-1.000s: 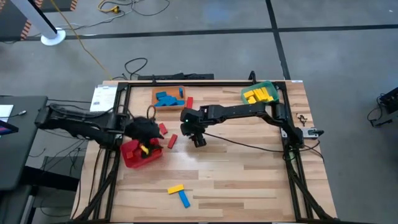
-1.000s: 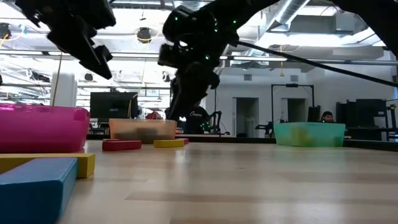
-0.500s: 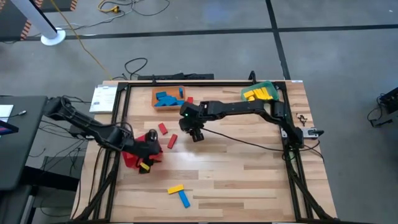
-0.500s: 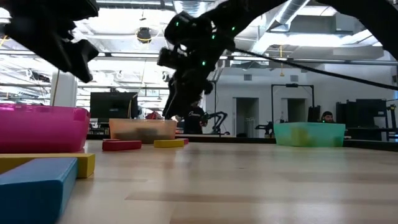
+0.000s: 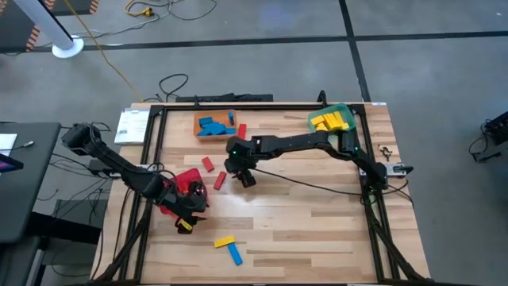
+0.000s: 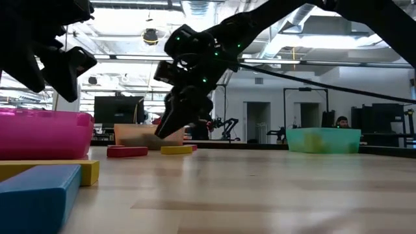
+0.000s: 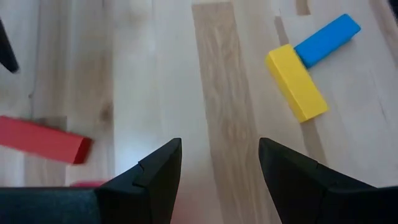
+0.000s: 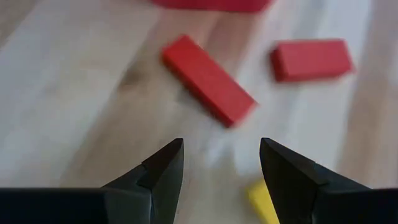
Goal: Sort blocks
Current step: Put the red block into the red bin
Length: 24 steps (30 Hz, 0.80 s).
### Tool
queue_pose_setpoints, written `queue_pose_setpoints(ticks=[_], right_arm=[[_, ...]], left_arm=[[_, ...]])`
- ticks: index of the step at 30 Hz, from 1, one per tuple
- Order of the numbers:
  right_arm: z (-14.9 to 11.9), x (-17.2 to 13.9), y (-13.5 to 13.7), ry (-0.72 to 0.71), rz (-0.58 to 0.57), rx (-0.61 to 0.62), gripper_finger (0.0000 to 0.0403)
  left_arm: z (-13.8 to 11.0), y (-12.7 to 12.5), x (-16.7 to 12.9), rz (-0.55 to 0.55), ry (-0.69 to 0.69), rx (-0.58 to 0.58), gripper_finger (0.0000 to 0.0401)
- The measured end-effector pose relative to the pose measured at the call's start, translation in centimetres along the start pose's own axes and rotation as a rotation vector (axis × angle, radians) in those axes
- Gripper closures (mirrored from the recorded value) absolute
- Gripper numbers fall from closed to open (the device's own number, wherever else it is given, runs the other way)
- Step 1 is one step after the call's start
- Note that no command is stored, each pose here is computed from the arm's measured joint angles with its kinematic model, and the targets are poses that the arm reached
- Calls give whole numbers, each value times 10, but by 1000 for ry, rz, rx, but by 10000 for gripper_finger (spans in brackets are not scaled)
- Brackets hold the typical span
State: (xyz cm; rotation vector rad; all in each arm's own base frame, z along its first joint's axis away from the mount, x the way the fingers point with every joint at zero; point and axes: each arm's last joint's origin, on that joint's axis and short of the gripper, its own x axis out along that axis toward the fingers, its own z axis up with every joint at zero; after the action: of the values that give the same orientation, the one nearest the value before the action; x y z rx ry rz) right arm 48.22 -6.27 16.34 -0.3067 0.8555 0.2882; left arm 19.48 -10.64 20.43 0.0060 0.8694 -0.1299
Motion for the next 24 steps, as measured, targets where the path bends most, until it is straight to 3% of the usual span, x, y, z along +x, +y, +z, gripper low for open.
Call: queue_pose_setpoints(ticks=[11, 24], right_arm=[[16, 2, 4, -137, -20, -60, 178], [6, 37, 10, -172, 5, -56, 178]], left_arm=[[1, -1, 0, 0, -18, -19, 193], [0, -13, -3, -50, -35, -51, 193]])
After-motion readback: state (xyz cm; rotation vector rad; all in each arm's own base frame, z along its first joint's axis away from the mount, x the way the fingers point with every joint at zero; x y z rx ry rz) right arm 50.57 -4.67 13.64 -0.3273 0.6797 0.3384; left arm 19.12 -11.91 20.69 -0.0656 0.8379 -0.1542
